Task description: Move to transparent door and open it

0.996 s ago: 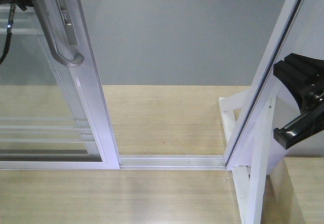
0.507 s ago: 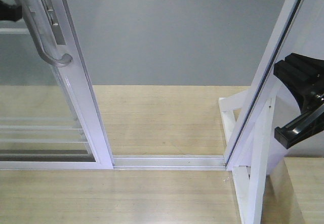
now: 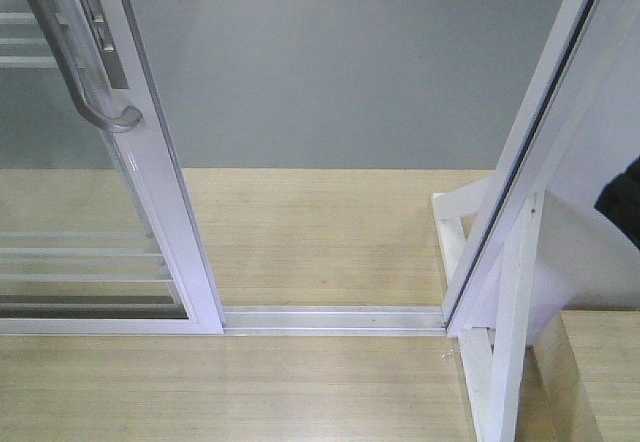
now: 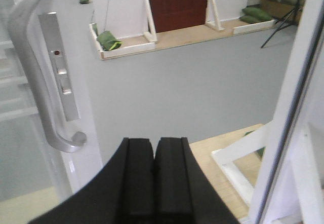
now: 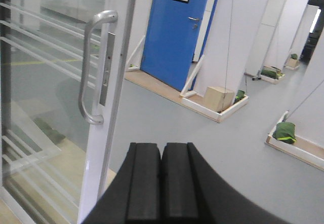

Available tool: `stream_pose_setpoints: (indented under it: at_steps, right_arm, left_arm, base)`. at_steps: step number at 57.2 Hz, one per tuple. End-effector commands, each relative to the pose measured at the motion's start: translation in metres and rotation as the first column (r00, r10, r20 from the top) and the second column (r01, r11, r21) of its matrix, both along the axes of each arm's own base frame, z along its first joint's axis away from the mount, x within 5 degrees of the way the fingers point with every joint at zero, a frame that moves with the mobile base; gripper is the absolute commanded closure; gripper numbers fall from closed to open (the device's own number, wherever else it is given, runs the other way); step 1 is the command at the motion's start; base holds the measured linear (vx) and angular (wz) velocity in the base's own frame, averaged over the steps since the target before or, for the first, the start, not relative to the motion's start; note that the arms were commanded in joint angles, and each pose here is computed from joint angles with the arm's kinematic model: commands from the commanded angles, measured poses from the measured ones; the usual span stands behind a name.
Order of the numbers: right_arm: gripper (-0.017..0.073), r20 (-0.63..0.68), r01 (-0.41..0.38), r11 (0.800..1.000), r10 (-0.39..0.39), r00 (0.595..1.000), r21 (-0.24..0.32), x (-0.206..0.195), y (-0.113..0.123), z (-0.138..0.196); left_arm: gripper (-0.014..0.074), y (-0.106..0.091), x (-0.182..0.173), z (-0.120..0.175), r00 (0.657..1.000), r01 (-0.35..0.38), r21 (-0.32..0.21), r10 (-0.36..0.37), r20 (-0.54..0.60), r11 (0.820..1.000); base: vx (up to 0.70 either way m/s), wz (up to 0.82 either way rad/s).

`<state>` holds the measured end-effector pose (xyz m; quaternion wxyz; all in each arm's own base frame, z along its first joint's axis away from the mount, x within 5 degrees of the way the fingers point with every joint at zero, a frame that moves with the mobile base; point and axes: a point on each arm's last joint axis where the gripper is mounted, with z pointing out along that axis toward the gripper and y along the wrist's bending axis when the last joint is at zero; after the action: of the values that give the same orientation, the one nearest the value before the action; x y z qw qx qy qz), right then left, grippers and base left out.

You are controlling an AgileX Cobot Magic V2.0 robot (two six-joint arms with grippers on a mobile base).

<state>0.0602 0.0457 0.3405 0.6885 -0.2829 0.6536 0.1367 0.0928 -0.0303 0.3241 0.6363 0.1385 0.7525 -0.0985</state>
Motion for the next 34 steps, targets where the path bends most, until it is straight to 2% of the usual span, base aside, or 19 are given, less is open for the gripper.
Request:
stream_pose_setpoints:
  at_steps: [1,4,7,10,21,34]
  right_arm:
    - [0.0561,0.045,0.017,0.998,-0.020,0.999,0.065,-0.012,-0.007,0.012]
    - [0.0561,0.033,0.030,0.995,-0.033,0.999,0.090,-0.017,-0.010,0.010]
    - [0.0561,0.020,0.057,0.994,-0.059,0.998,0.091,-0.020,-0.014,0.005]
    - [0.0561,-0.006,0.099,0.993,-0.099,0.995,0.066,-0.020,-0.017,-0.004]
    - [0.0561,-0.144,0.245,0.970,-0.240,0.960,0.012,-0.016,-0.029,-0.041]
    - [0.0561,-0.144,0.263,0.964,-0.257,0.956,0.029,-0.016,-0.031,-0.043]
  left_arm:
    - [0.0594,-0.002,-0.020,-0.001,0.998,0.031,-0.091,-0.027,0.050,0.995]
    - [0.0594,-0.003,-0.032,-0.010,0.997,0.062,-0.091,-0.057,0.052,0.994]
    - [0.0594,-0.005,-0.043,-0.018,0.994,0.092,-0.083,-0.087,0.059,0.992]
    - [0.0594,-0.006,-0.053,-0.024,0.991,0.118,-0.082,-0.113,0.066,0.990]
    - [0.0594,-0.007,-0.075,-0.039,0.988,0.144,-0.186,-0.132,0.079,0.972]
    - [0.0594,-0.005,-0.079,-0.036,0.986,0.136,-0.208,-0.111,0.127,0.969]
  base:
    - [0.00,0.00]
    - [0.00,0.00]
    - [0.00,0.00]
    - [0.00,0.00]
    - [0.00,0.00]
    - [0.00,0.00]
